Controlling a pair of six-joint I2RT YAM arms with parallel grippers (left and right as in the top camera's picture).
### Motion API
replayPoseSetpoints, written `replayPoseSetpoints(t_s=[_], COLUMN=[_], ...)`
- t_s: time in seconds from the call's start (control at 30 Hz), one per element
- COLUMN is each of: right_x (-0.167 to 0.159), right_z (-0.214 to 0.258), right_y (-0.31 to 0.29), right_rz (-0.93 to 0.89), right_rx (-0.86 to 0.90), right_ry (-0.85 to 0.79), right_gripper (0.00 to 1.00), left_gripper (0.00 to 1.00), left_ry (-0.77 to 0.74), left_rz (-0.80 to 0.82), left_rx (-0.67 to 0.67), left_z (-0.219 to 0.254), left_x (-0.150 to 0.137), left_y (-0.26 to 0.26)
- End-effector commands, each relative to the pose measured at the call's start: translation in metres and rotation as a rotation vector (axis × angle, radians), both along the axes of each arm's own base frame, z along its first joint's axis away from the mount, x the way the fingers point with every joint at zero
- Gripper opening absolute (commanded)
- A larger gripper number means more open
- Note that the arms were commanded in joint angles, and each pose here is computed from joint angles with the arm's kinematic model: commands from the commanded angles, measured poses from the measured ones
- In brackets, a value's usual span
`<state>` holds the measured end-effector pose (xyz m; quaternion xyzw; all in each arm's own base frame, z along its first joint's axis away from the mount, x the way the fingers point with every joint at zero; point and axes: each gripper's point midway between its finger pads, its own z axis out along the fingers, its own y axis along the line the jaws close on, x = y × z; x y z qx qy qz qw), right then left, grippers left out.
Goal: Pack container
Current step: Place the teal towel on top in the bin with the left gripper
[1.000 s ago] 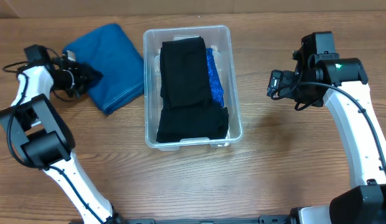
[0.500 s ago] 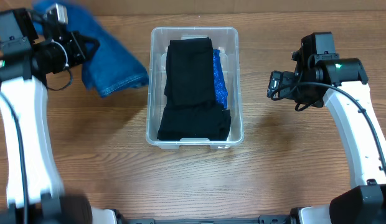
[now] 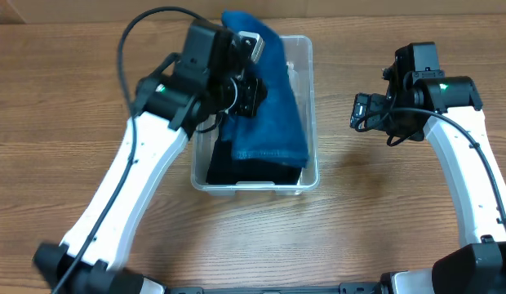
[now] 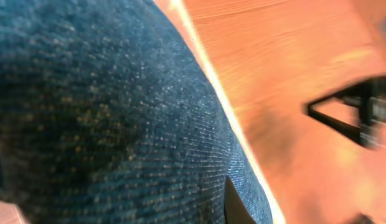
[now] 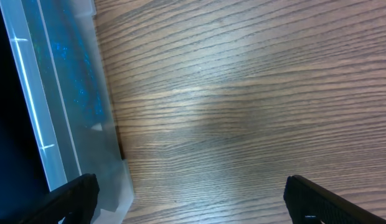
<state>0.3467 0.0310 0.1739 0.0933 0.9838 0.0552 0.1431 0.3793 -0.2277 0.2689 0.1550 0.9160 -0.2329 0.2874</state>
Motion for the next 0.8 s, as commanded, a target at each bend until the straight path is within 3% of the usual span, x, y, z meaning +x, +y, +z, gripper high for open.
replayPoseSetpoints(t_s=[0.0, 0.2, 0.37, 0.67, 0.7, 0.73, 0.77], right_x=[0.000, 0.000, 0.001, -0.001, -0.001, -0.001, -0.001], right_z=[0.003, 0.003, 0.003, 0.003, 0.003, 0.003, 0.002], right_y=[0.001, 0.000, 0.001, 0.000, 0.000, 0.000, 0.000], right_rz=[0.004, 0.004, 0.004, 0.004, 0.004, 0.004, 0.004], right_rx=[0.002, 0.002, 0.002, 0.002, 0.002, 0.002, 0.002], right_ry=[-0.010, -0.011, -0.013, -0.009, -0.009, -0.008, -0.007], right_gripper=[1.00, 1.00, 1.00, 1.00, 1.00, 1.00, 1.00], left_gripper=[0.04, 0.04, 0.04, 0.04, 0.10, 0.40, 0.77], left_ry=[-0.096, -0.084, -0.065, -0.052, -0.041, -0.026, -0.006], left_rz=[-0.045, -0.127, -0.277, -0.158, -0.126, -0.071, 0.046], left_rx=[-0.005, -0.027, -0.081, 0.072, 0.123, 0.187, 0.266], left_z=[0.014, 0.004, 0.007, -0.020, -0.026, -0.033, -0.039], left_x=[0.016, 0.016, -0.006, 0.011, 0.012, 0.014, 0.019], left_y=[-0.011, -0.024, -0.043, -0.021, -0.011, 0.002, 0.025])
